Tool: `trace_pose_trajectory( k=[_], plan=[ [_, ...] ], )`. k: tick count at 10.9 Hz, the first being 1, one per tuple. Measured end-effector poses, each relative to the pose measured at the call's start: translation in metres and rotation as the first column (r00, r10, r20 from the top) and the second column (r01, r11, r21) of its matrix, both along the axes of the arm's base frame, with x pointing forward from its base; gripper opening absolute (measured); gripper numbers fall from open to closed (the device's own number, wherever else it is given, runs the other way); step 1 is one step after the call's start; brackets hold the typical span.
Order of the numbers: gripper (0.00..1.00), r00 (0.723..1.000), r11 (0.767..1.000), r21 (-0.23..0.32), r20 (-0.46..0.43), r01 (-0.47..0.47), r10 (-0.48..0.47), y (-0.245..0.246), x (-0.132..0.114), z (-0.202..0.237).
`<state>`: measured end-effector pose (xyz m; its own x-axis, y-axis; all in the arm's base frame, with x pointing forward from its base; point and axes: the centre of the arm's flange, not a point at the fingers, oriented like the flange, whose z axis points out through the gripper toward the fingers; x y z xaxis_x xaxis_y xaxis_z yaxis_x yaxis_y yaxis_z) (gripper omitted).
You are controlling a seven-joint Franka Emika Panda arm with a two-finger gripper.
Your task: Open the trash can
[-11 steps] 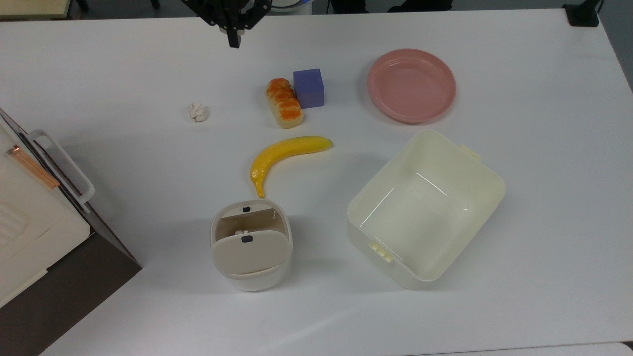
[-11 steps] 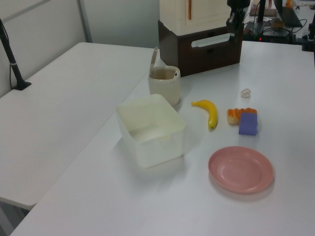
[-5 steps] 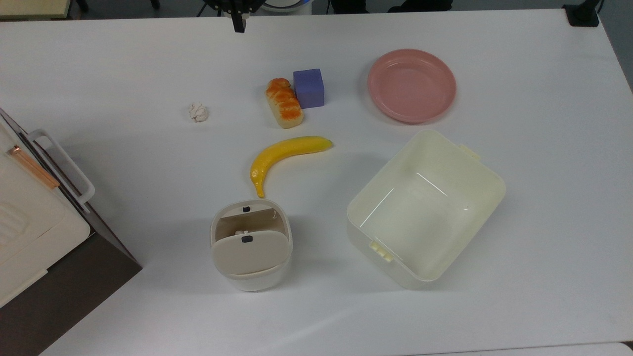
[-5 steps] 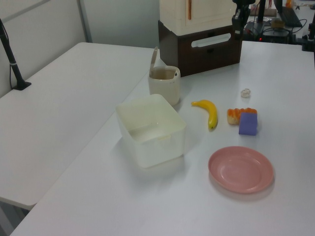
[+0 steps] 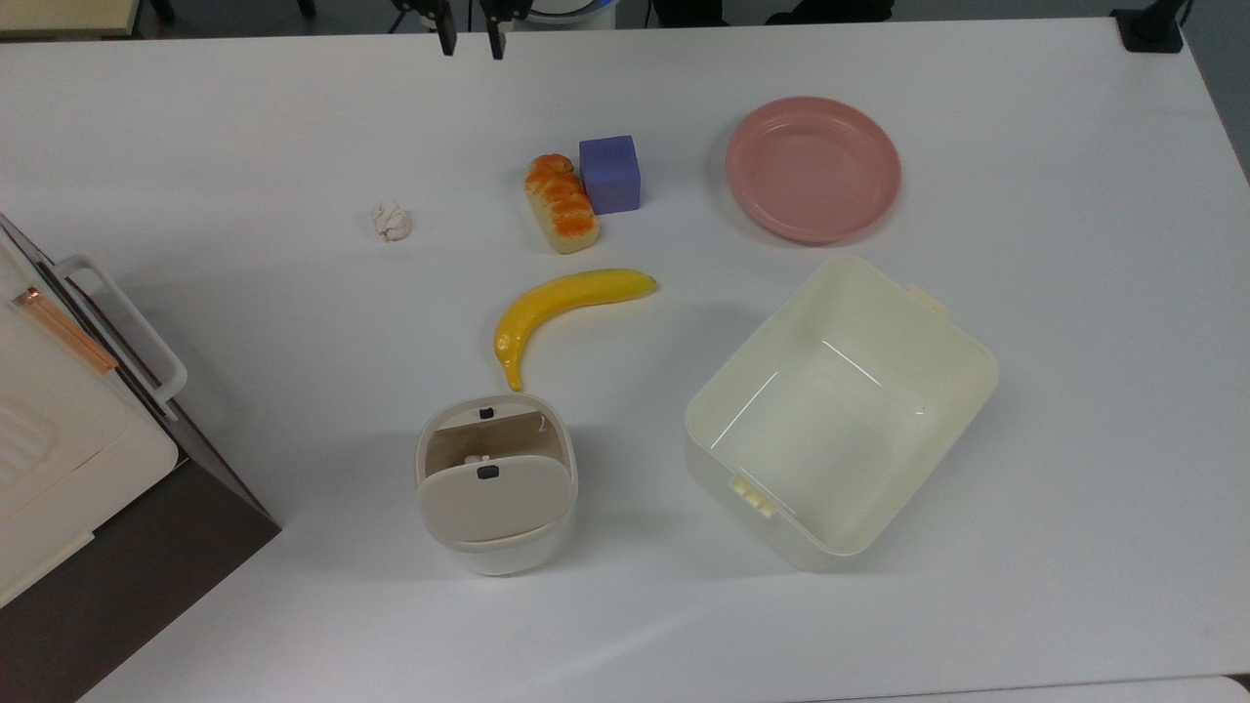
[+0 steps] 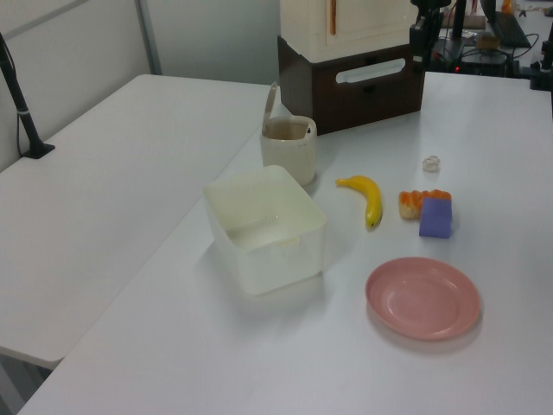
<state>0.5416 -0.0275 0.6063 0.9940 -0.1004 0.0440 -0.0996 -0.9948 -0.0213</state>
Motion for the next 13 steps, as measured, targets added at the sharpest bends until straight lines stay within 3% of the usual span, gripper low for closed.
trace_pose_trajectory(
  k=[3,4,13],
  plan=[
    [0.90,1.000,1.000,0.001,-0.020,0.000,0.000,0.0001,-0.0021,-0.0020],
    [1.00,1.000,1.000,0.001,-0.020,0.000,0.000,0.0001,-0.0021,-0.0020],
    [1.00,1.000,1.000,-0.002,-0.024,-0.014,0.014,0.0058,-0.0016,-0.0036]
  ],
)
